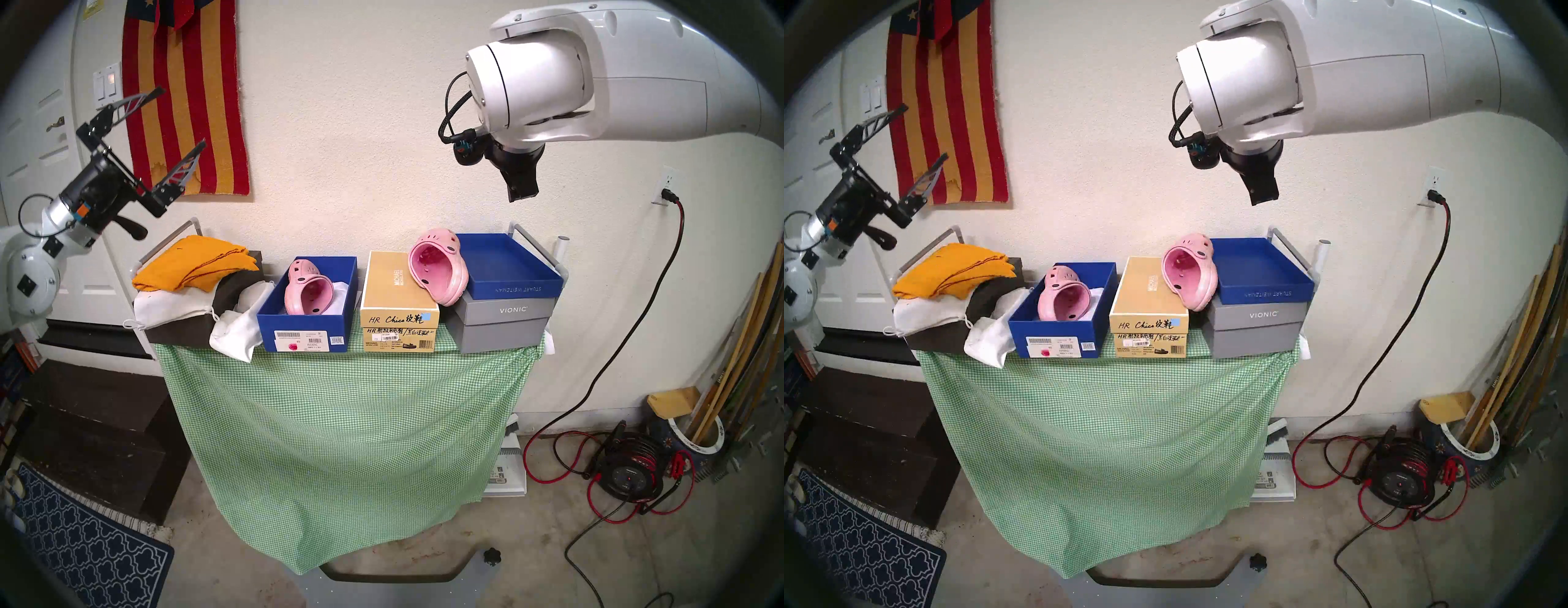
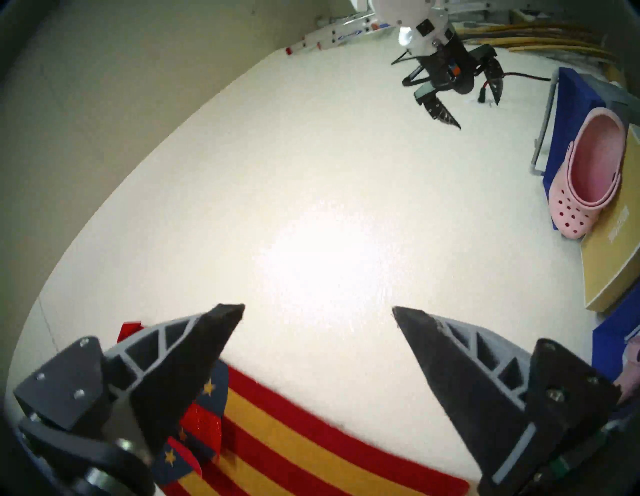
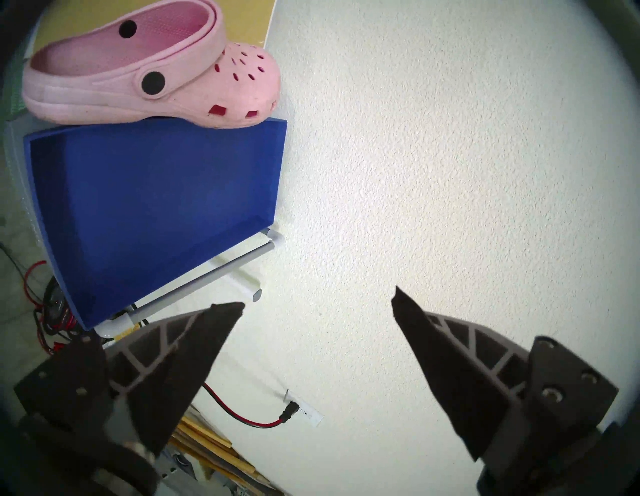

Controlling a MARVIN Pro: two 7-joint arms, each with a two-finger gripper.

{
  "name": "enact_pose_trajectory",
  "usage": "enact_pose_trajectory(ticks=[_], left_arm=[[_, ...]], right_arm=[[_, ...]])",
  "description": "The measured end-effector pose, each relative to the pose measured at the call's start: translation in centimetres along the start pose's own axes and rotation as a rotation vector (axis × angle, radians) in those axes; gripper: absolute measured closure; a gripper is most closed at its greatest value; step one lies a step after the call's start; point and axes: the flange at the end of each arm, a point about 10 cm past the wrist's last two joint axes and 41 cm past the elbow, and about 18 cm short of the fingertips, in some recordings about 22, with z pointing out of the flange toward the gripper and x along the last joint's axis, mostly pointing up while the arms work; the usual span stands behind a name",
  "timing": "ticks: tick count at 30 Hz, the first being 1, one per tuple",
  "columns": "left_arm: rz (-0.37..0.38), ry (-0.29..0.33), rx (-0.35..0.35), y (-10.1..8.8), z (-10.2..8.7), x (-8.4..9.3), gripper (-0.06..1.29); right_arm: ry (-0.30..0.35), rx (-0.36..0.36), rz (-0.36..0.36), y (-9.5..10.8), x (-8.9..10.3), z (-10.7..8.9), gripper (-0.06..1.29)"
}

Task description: Take shoe out of the box

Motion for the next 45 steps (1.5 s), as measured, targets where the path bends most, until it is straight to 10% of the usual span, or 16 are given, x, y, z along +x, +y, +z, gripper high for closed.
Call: enact_pose_trajectory(ticks=[9, 25, 45], left_arm=[[0.094, 0.035, -0.166, -1.9, 2.3, -0.4, 0.01], [0.124, 0.05, -0.569, 1.4, 3.0, -1.8, 0.01], [0.048, 0.106, -0.709, 5.1, 7.5, -1.2, 0.01]], right_arm=[[-0.002, 0.006, -0.003, -0.3, -0.5, -0.5, 0.01], [-0.007, 0.003, -0.011, -0.7, -1.0, -1.3, 0.01], [-0.013, -0.005, -0.018, -1.1, -1.6, -1.9, 0.01]])
